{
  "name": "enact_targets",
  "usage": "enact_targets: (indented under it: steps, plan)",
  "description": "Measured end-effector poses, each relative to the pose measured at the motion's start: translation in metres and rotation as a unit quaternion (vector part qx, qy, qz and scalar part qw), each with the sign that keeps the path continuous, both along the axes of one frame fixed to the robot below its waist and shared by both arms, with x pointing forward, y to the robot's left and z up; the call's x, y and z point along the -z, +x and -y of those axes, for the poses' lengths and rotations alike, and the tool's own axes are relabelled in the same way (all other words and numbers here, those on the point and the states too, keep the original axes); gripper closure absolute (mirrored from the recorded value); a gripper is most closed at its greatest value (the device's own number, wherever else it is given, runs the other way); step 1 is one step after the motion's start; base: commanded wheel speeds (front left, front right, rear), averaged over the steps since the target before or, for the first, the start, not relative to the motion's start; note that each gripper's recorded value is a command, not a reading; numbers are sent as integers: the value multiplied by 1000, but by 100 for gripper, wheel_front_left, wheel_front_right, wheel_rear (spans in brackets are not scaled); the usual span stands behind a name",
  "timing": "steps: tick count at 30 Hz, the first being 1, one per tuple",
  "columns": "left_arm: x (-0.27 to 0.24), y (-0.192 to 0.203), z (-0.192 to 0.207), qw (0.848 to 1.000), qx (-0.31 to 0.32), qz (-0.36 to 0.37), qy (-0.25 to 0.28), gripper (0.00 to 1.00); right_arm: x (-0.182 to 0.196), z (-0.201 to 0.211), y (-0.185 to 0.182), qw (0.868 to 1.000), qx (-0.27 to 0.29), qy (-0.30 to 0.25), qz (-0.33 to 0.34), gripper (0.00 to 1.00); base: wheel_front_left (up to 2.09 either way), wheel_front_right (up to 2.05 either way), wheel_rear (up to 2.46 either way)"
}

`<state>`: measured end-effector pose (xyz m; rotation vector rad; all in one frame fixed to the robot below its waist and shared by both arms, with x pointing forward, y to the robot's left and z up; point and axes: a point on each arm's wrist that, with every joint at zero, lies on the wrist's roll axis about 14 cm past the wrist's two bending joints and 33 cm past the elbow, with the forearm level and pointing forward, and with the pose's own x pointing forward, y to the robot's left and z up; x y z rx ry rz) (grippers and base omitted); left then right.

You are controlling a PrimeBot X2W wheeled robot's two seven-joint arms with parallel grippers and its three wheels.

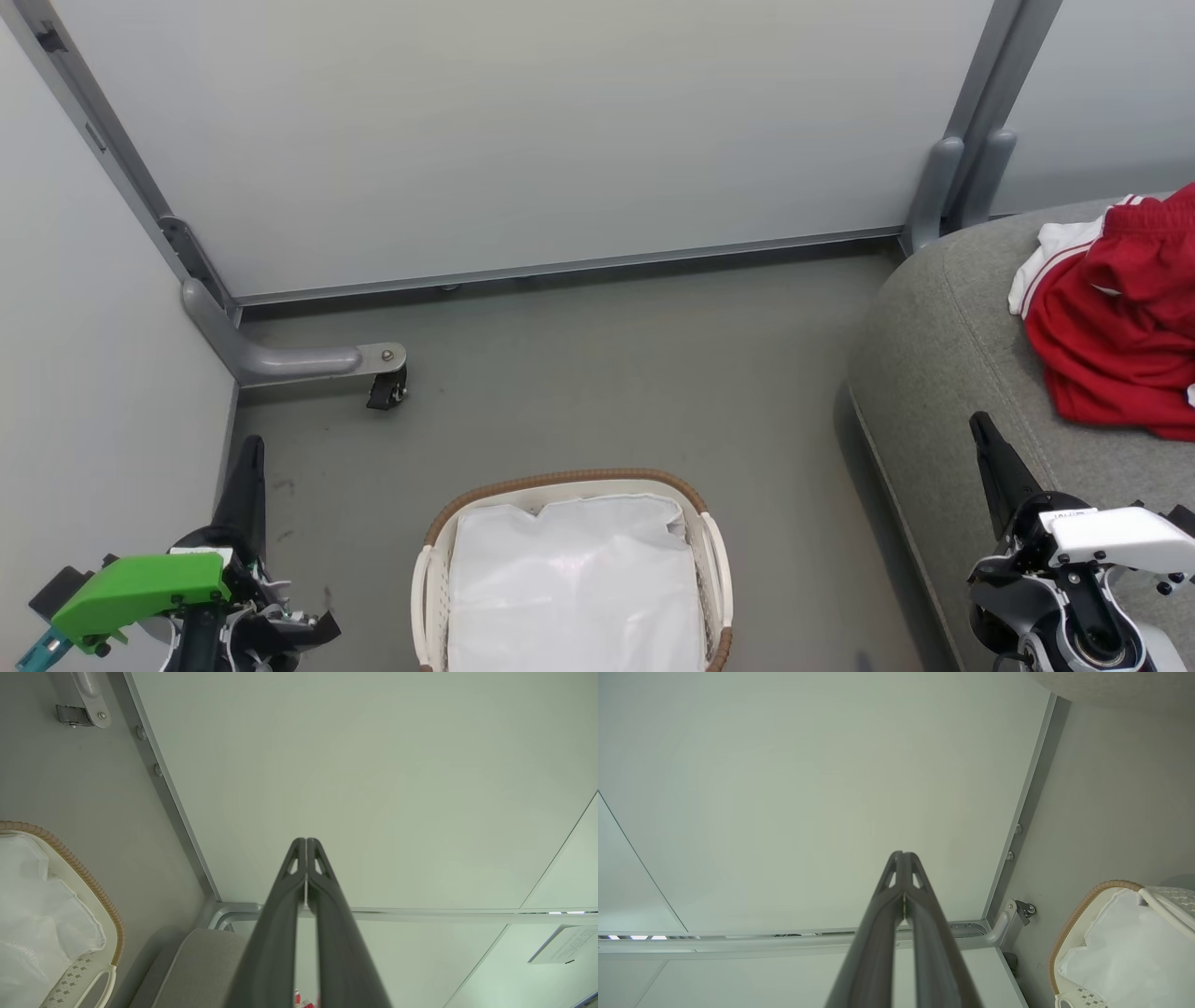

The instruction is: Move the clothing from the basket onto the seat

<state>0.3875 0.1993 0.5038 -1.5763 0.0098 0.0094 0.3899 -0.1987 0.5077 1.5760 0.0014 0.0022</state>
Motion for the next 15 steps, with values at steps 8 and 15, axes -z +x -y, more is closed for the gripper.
enact_targets:
  steps: [8,15]
  plan:
    - [0,0,0,1000,0,0,0,100,0,0,0,1000,0,0,0,100,0,0,0]
    - [0,0,0,1000,0,0,0,100,0,0,0,1000,0,0,0,100,0,0,0]
